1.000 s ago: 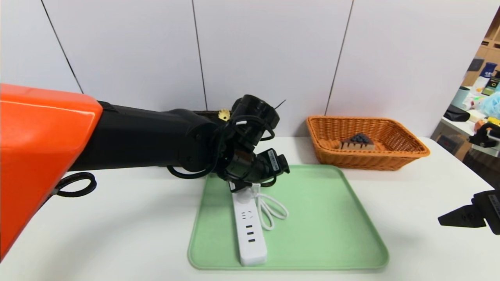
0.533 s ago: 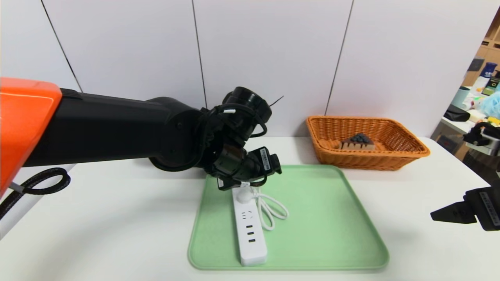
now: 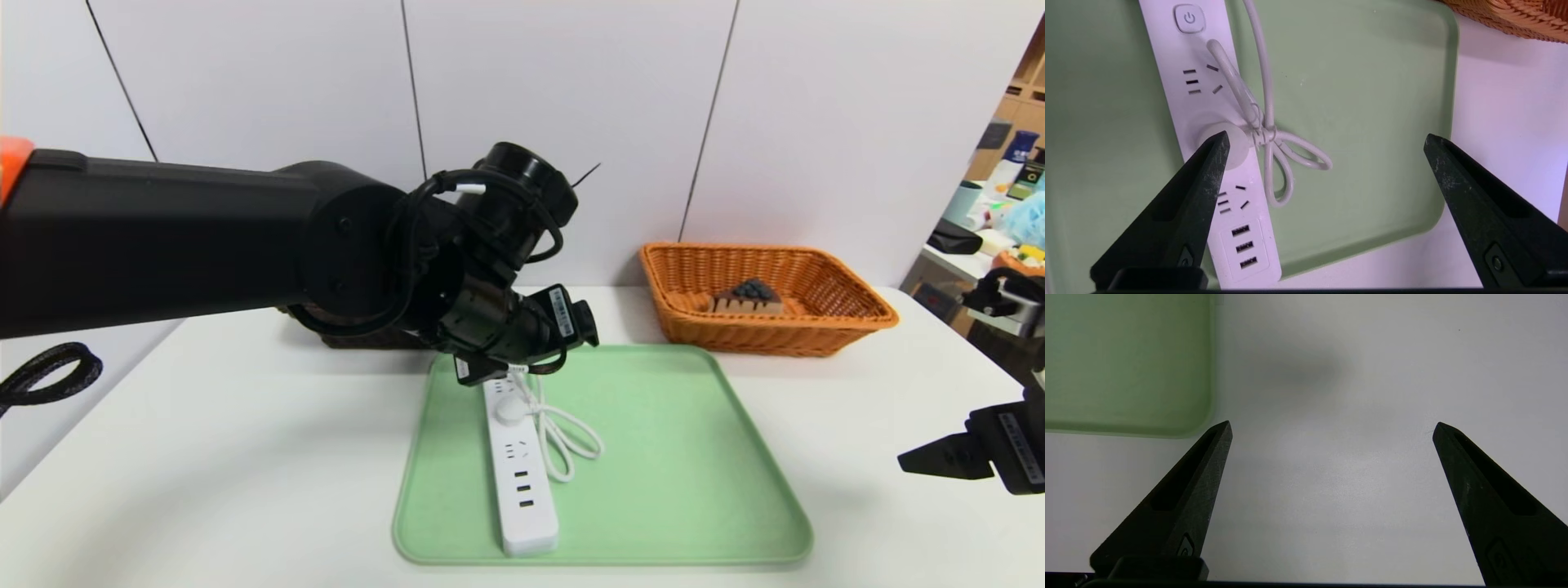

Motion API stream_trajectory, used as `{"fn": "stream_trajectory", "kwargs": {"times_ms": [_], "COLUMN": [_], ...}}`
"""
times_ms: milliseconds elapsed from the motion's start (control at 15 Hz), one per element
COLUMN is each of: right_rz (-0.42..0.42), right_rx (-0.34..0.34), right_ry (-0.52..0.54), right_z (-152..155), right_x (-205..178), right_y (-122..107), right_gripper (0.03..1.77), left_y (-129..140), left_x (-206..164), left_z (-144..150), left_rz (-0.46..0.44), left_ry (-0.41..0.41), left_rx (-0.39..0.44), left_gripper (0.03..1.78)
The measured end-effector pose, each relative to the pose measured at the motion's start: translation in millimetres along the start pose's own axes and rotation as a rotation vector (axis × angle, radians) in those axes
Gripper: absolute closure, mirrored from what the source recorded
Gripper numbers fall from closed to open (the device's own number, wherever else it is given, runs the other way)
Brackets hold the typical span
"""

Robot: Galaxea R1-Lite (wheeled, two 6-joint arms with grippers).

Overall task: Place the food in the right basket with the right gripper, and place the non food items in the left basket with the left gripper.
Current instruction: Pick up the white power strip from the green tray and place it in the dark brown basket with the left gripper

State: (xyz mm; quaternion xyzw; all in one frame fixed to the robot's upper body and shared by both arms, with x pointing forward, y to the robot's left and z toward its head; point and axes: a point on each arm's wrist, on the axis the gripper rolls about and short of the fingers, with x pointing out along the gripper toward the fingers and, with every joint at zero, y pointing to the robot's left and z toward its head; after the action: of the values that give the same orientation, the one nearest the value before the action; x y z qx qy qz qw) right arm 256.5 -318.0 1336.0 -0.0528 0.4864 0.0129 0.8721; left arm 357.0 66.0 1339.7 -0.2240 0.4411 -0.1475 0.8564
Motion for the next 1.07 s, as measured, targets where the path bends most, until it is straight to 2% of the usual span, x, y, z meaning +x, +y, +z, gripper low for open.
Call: {"fn": "stream_trajectory", "kwargs": {"times_ms": [267,600,1067], "right_rz": [-0.001,-0.016,-0.019], "right_rx": [-0.002,-0.007,-0.012], "right_ry": [0.010,0.009,0.003], "right_z": [-0.9,0.1,1.7], "right_x": [2.1,2.2,1.5], "right_y": [0.3,0.1,1.0], "right_gripper": [0.10,0.10,0.10], "left_y": [-11.7,-11.7,-11.1], "left_x": [-4.5,7.7,26.7], "left_z": [-13.3,-24.7,-29.1], "left_rz": [-0.025,0.019,0.043], "left_ry": [0.034,0.084,0.103], "left_rx": [-0.028,-0.011,-0.007], "left_gripper": [0.12,0.12,0.12]}}
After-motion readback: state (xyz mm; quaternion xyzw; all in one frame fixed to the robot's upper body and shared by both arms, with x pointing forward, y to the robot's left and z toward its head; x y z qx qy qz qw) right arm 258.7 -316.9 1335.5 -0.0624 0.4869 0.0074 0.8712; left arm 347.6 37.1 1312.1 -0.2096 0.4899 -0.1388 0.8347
